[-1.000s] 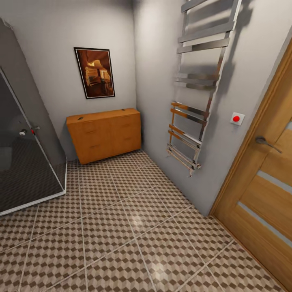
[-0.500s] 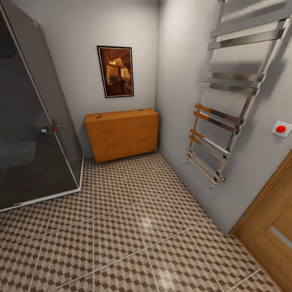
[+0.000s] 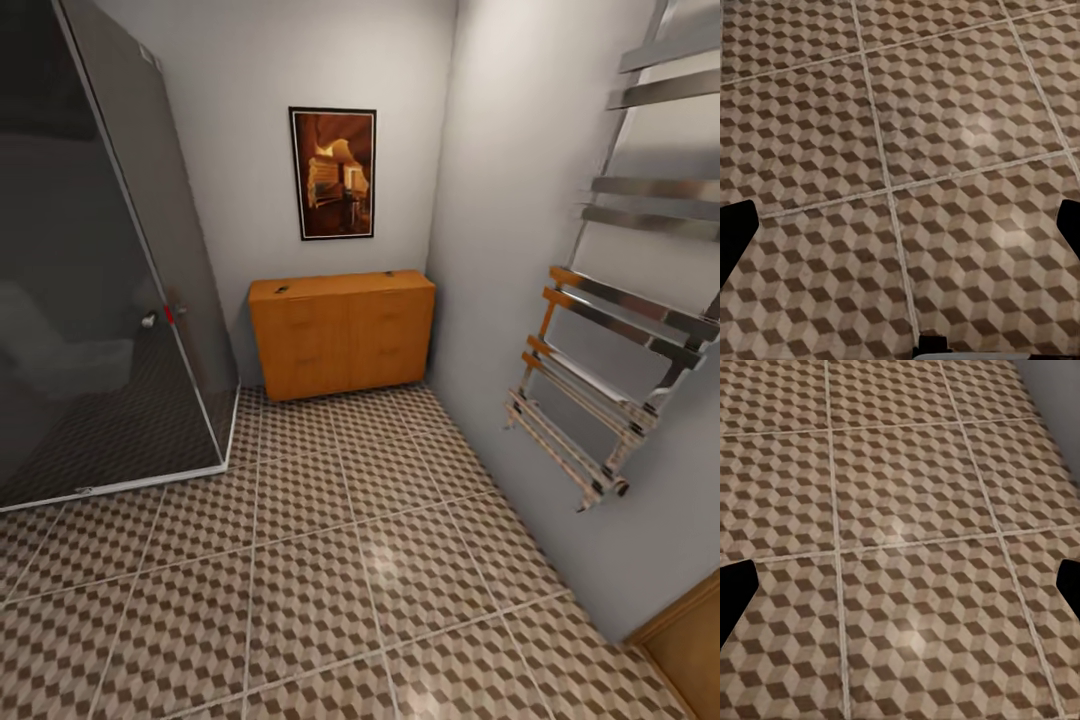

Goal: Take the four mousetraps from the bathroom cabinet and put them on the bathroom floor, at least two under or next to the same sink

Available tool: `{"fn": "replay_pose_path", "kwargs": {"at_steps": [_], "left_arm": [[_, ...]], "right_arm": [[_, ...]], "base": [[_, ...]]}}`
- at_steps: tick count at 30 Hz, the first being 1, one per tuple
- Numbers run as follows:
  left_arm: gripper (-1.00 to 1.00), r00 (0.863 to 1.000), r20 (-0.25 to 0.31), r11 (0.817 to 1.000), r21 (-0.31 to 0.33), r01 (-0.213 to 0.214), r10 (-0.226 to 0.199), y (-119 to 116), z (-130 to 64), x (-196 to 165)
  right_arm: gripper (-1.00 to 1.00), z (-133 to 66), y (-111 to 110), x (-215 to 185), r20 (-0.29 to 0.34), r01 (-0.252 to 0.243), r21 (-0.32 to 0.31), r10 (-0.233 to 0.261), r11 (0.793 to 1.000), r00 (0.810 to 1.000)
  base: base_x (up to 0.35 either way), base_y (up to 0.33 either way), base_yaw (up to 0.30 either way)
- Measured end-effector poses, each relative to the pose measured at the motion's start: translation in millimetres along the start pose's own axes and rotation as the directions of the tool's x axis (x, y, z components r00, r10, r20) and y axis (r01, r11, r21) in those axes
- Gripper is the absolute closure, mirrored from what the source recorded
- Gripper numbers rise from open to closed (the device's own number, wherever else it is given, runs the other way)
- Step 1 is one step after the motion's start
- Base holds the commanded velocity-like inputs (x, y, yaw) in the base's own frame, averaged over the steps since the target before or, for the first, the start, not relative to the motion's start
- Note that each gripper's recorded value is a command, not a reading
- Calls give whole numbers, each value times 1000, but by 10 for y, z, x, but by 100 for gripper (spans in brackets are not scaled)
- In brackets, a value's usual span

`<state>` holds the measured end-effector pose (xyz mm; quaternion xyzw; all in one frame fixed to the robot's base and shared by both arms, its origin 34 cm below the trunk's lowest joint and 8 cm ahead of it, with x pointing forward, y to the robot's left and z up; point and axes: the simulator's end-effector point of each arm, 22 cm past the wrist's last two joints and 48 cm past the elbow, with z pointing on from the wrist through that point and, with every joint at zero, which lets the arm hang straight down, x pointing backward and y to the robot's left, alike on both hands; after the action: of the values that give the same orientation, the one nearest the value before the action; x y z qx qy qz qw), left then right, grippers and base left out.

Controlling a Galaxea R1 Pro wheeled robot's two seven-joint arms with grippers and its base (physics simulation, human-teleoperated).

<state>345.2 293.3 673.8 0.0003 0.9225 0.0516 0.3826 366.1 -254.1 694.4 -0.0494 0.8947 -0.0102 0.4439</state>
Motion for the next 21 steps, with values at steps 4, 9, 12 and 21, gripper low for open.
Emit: {"fn": "replay_pose_path", "kwargs": {"at_steps": [4,9,12,21], "left_arm": [[-100,1000,-1,1000,0,0,0,0,0,3],[-100,1000,-2,1000,0,0,0,0,-1,5],[-100,1000,-2,1000,0,0,0,0,-1,6],[-100,1000,-6,1000,0,-1,1,0,-1,16]], "right_arm": [[-100,-1,-3,3,-1,0,0,0,1000,1000],[-100,-1,-1,4,-1,0,0,0,1000,1000],[-100,-1,1,4,-1,0,0,0,1000,1000],[-100,-1,6,3,-1,-1,-1,1,1000,1000]], "base": [[327,0,46],[327,0,12],[327,0,4],[327,-13,37]]}}
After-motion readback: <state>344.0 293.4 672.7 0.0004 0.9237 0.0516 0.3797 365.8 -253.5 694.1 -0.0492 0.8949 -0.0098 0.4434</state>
